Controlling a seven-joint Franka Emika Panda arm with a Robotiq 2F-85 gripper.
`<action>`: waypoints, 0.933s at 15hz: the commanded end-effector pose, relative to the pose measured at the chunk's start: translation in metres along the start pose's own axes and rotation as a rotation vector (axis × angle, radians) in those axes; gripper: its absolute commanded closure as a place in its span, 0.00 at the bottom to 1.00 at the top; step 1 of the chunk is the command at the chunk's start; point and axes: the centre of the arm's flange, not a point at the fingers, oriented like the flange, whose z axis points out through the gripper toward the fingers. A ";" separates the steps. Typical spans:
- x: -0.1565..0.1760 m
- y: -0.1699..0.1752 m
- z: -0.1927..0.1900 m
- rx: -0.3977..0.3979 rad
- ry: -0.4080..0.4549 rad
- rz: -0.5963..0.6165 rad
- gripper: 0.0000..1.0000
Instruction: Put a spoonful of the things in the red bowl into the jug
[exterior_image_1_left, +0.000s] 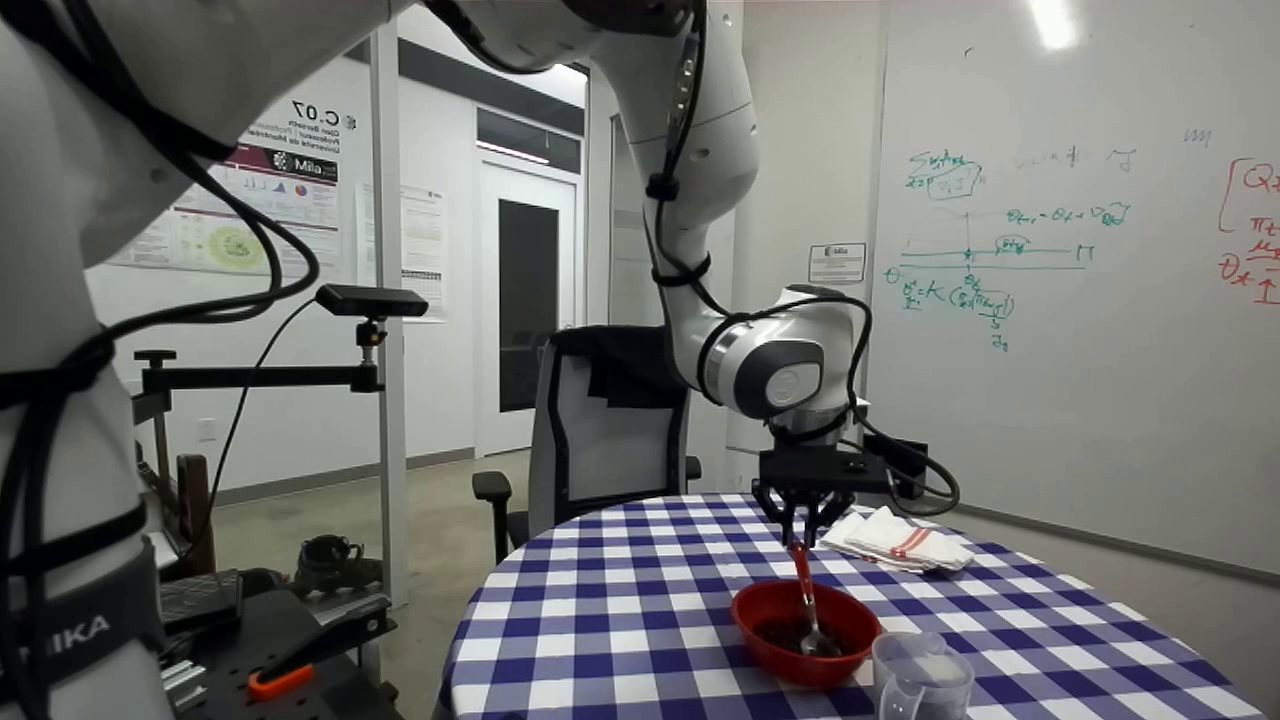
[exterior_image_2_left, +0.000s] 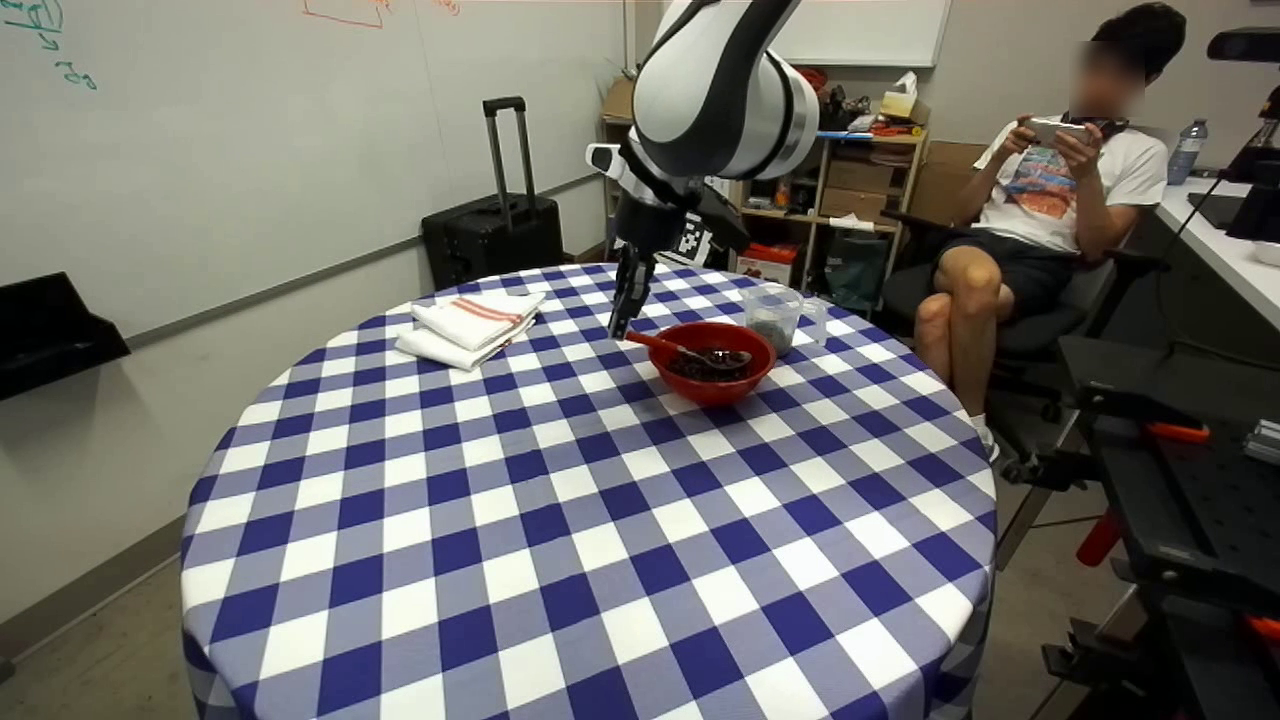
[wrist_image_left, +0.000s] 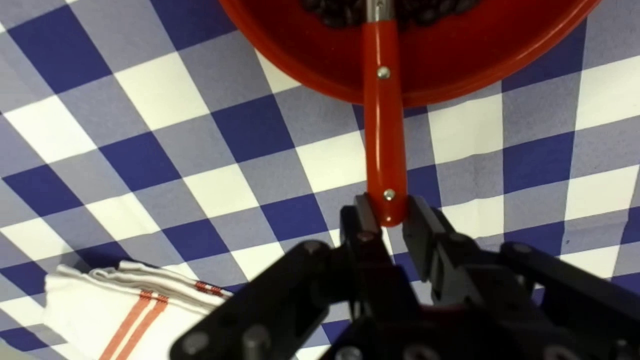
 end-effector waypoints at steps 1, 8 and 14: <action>0.003 -0.006 -0.017 -0.037 -0.013 0.000 0.95; 0.016 -0.014 -0.027 -0.050 -0.052 -0.036 0.95; 0.028 -0.018 -0.040 -0.028 -0.096 -0.064 0.95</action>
